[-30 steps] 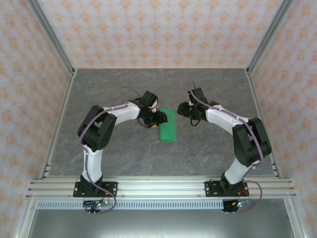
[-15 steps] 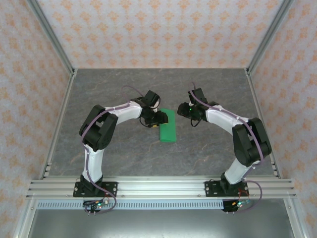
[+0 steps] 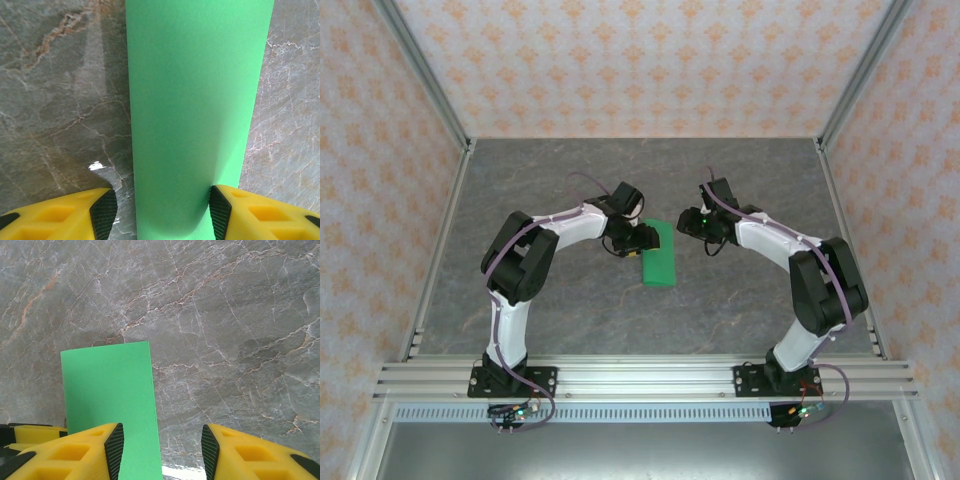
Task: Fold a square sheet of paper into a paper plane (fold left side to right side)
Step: First fold in half a square sheet of paper at the center of the table, then hold the square sheet of paper at the center of the table.
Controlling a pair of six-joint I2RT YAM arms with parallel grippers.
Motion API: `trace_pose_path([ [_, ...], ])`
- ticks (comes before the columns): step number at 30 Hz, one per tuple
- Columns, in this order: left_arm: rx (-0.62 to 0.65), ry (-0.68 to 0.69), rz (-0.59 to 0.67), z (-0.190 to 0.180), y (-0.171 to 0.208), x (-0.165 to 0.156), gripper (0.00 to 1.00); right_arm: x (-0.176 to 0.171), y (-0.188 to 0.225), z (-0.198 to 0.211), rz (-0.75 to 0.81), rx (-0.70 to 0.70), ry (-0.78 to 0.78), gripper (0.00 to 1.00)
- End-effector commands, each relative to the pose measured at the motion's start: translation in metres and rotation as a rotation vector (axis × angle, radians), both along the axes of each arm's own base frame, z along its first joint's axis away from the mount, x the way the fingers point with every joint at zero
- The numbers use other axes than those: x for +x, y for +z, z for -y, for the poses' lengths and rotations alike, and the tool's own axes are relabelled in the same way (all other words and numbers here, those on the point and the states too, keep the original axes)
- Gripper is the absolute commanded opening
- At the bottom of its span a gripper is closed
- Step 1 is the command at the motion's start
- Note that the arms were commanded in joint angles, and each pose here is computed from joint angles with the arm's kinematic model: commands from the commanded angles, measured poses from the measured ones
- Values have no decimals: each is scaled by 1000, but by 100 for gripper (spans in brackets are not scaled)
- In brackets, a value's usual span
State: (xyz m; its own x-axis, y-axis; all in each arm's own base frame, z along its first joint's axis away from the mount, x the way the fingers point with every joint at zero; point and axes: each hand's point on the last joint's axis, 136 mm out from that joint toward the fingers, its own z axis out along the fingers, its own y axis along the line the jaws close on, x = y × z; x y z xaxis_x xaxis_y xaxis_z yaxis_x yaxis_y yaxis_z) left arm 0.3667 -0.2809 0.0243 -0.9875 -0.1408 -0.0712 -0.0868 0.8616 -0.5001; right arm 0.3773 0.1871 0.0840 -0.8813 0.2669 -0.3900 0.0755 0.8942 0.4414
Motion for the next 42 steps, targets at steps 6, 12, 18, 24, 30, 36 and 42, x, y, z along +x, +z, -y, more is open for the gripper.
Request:
trace_pose_path([
  [6, 113, -32, -90, -9, -50, -23, 58, -8, -7, -7, -31, 30, 27, 46],
  [12, 113, -31, -91, -9, -49, -23, 58, -13, -16, -24, -73, 91, 68, 35],
  [18, 113, -31, -91, -9, -50, -24, 58, -16, -31, -39, -129, 140, 93, 12],
  [24, 114, -29, -91, -9, -50, -23, 58, -18, -44, -47, -170, 161, 104, 8],
  [30, 114, -31, -90, -9, -49, -23, 58, -21, -56, -47, -206, 155, 102, 8],
  [36, 113, -33, -90, -9, -49, -24, 58, -25, -68, -42, -244, 122, 91, 7],
  [42, 107, -33, -73, -8, -42, -22, 58, -33, -84, -34, -297, 69, 84, 8],
])
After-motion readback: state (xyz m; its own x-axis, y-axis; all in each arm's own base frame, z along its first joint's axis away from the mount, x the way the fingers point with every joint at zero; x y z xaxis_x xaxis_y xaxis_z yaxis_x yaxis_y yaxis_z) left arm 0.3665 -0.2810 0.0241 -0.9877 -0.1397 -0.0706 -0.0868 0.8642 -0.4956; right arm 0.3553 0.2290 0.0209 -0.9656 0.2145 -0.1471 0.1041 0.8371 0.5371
